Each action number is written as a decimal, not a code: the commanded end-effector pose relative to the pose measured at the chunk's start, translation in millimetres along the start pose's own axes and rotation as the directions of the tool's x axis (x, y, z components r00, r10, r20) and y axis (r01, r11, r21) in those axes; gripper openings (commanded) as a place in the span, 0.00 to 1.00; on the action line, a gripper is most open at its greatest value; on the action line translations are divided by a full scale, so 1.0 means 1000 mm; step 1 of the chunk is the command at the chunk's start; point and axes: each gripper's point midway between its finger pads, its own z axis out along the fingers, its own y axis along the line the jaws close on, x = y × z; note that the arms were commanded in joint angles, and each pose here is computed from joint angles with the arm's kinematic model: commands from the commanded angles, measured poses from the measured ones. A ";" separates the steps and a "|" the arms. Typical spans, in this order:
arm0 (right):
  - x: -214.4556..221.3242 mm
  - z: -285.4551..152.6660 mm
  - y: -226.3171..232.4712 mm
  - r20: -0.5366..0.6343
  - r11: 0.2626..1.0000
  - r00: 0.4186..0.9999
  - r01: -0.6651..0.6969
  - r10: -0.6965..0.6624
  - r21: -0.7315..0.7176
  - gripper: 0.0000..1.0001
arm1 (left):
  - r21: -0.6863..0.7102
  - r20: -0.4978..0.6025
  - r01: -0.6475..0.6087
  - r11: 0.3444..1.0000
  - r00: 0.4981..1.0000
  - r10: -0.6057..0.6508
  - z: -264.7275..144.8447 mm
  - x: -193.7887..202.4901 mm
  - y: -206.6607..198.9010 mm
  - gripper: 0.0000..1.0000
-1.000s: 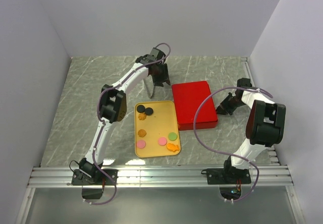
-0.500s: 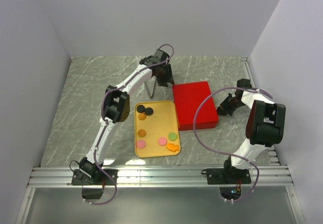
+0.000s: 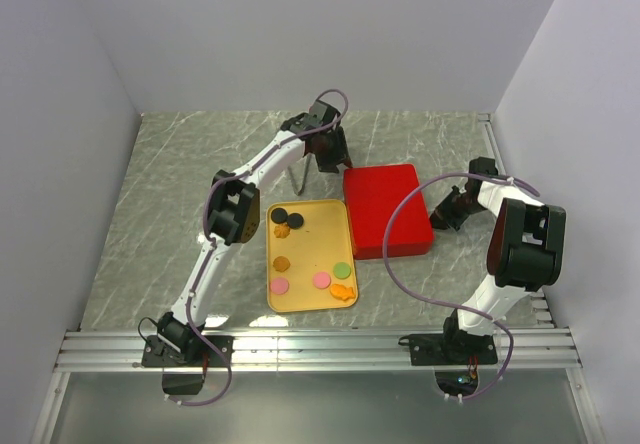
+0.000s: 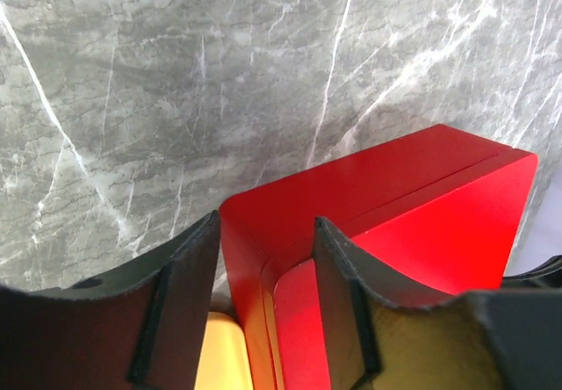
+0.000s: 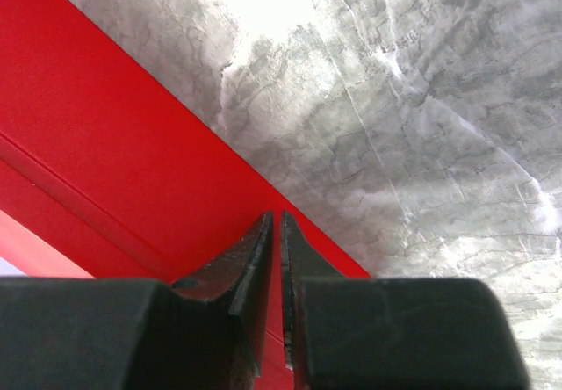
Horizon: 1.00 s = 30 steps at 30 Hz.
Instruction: Pack the cookies
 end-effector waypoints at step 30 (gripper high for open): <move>0.089 -0.035 0.075 -0.111 0.830 0.989 0.018 -0.096 -0.558 0.00 | 0.024 0.343 -0.054 0.998 0.938 0.043 -0.208 -0.037 0.021 0.89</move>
